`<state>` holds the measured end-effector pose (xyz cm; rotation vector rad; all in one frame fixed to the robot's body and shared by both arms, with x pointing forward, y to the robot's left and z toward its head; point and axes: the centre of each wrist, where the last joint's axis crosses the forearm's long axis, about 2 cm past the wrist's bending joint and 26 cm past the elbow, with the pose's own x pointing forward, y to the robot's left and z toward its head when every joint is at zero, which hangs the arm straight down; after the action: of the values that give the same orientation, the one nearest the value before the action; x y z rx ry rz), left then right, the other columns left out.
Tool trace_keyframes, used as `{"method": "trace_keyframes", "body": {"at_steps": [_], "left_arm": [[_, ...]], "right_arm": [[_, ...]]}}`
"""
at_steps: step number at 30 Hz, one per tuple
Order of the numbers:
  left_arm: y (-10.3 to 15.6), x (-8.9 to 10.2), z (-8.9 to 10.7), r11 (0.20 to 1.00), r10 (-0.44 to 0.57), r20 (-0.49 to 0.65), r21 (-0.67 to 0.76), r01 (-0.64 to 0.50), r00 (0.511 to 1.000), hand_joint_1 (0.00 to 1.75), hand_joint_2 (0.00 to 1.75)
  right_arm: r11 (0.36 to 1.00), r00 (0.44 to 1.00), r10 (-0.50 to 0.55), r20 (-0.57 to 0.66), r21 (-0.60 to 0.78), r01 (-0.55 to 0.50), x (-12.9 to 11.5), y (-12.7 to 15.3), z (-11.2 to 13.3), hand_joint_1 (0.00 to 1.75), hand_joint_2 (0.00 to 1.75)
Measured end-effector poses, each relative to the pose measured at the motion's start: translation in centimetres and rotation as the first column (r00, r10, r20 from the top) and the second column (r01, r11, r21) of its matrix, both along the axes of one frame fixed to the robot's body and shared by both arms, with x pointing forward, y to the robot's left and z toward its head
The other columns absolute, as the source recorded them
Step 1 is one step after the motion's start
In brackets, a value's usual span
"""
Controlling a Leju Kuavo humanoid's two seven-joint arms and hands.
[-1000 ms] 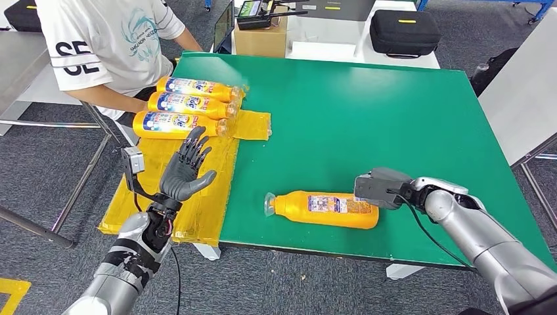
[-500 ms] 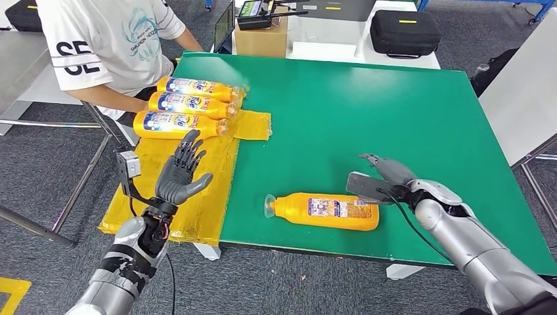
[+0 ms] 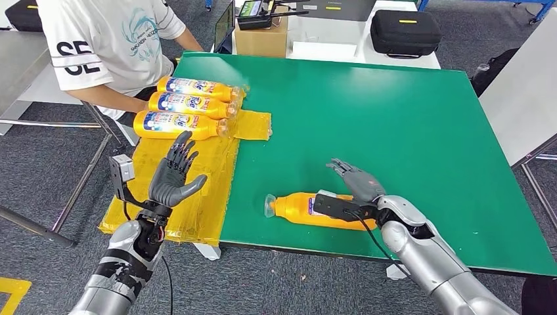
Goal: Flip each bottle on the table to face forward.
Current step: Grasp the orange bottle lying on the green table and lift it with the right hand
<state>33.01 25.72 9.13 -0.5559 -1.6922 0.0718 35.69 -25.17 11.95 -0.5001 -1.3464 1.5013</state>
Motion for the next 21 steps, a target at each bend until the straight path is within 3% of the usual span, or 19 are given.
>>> {"method": "trace_keyframes", "body": {"at_steps": [8, 21], "left_arm": [[0.1, 0.0, 0.0, 1.000, -0.001, 0.007, -0.005, 0.001, 1.000, 0.00, 1.75], [0.2, 0.2, 0.0, 1.000, -0.008, 0.017, -0.012, 0.008, 1.000, 0.00, 1.75]], "right_arm": [[0.996, 0.997, 0.052, -0.057, 0.068, -0.048, -0.8, 1.2, 0.0, 0.00, 1.75], [0.998, 0.986, 0.059, -0.158, 0.015, -0.057, -2.0, 0.7, -1.5, 0.00, 1.75]]}}
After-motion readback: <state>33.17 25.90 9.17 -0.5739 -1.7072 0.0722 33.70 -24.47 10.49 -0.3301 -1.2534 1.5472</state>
